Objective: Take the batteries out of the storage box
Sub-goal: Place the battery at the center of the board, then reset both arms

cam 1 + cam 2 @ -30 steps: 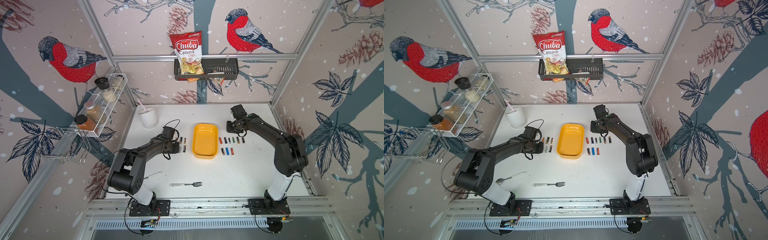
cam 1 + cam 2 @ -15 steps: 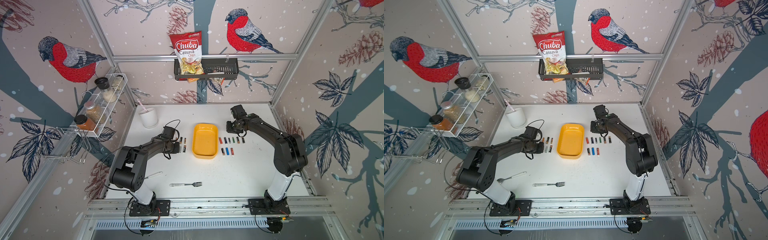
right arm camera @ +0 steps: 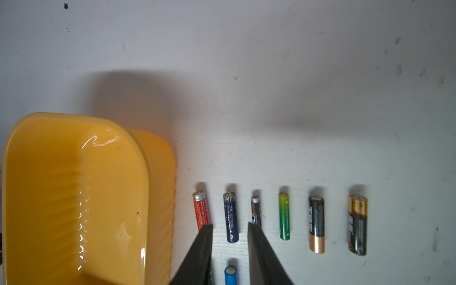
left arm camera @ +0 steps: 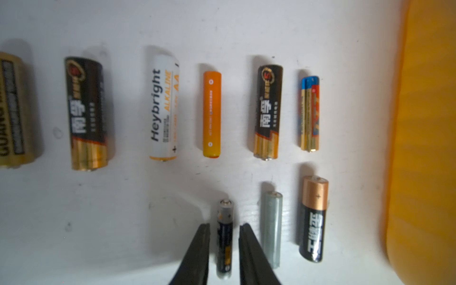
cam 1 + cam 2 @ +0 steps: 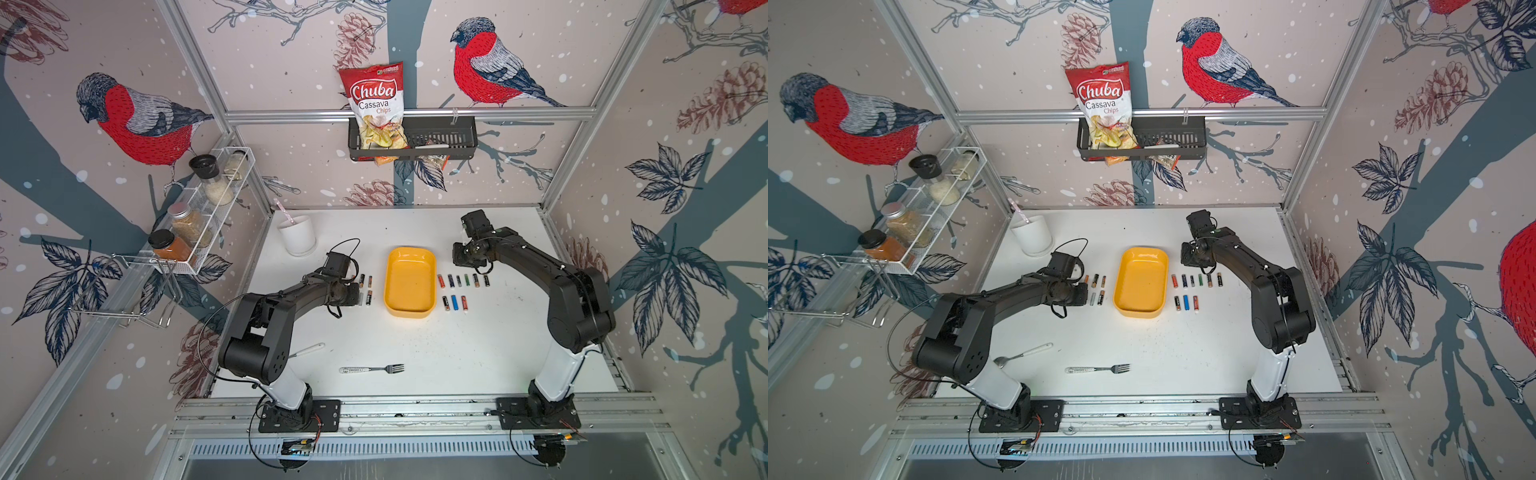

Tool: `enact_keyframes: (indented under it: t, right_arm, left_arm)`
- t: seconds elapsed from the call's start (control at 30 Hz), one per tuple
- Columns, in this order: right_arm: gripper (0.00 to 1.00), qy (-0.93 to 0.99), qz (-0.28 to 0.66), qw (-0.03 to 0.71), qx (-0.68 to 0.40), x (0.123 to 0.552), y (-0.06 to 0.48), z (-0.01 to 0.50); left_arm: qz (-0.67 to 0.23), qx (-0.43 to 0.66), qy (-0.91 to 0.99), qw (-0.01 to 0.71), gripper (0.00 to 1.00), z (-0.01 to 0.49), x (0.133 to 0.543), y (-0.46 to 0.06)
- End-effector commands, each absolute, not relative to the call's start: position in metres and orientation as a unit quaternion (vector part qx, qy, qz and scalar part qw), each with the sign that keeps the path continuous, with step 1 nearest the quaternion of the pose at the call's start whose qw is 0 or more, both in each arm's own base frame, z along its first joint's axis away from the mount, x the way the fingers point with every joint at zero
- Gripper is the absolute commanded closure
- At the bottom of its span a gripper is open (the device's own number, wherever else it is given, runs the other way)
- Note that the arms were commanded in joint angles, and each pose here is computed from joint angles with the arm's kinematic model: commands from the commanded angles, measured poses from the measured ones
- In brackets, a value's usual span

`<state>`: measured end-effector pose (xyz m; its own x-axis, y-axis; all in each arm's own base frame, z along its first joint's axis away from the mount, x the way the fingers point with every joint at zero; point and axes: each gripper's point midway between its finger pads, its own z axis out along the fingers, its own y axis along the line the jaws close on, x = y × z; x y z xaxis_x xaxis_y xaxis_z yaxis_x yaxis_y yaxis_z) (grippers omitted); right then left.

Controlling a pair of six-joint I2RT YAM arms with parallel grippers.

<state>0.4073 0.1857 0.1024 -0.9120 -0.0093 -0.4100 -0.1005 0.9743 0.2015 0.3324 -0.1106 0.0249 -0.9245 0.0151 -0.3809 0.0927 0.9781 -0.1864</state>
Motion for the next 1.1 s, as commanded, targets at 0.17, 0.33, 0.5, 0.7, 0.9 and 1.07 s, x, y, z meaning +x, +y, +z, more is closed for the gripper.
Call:
enact_keyframes:
  t: [0.17, 0.33, 0.5, 0.7, 0.9, 1.07]
  right_arm:
    - [0.61, 0.972, 0.104, 0.21, -0.033, 0.406, 0.183, 0.105]
    - [0.27, 0.969, 0.095, 0.226, -0.027, 0.41, 0.179, 0.117]
    - [0.0, 0.958, 0.081, 0.274, -0.012, 0.414, 0.168, 0.146]
    - [0.0, 0.934, 0.058, 0.352, 0.013, 0.413, 0.146, 0.181]
    - [0.0, 0.886, -0.053, 0.451, 0.096, 0.41, 0.077, 0.196]
    - [0.0, 0.853, -0.119, 0.478, 0.174, 0.408, 0.019, 0.176]
  left_arm:
    - [-0.097, 0.026, 0.975, 0.198, 0.68, 0.031, 0.333, -0.108]
    - [-0.099, 0.019, 0.966, 0.237, 0.47, 0.06, 0.342, -0.107]
    - [-0.069, -0.024, 0.945, 0.318, 0.25, 0.102, 0.364, -0.085]
    - [-0.025, -0.071, 0.92, 0.384, 0.04, 0.134, 0.382, -0.051]
    - [0.085, -0.158, 0.834, 0.522, 0.03, 0.176, 0.374, 0.007]
    - [0.112, -0.116, 0.764, 0.625, 0.04, 0.185, 0.362, 0.015]
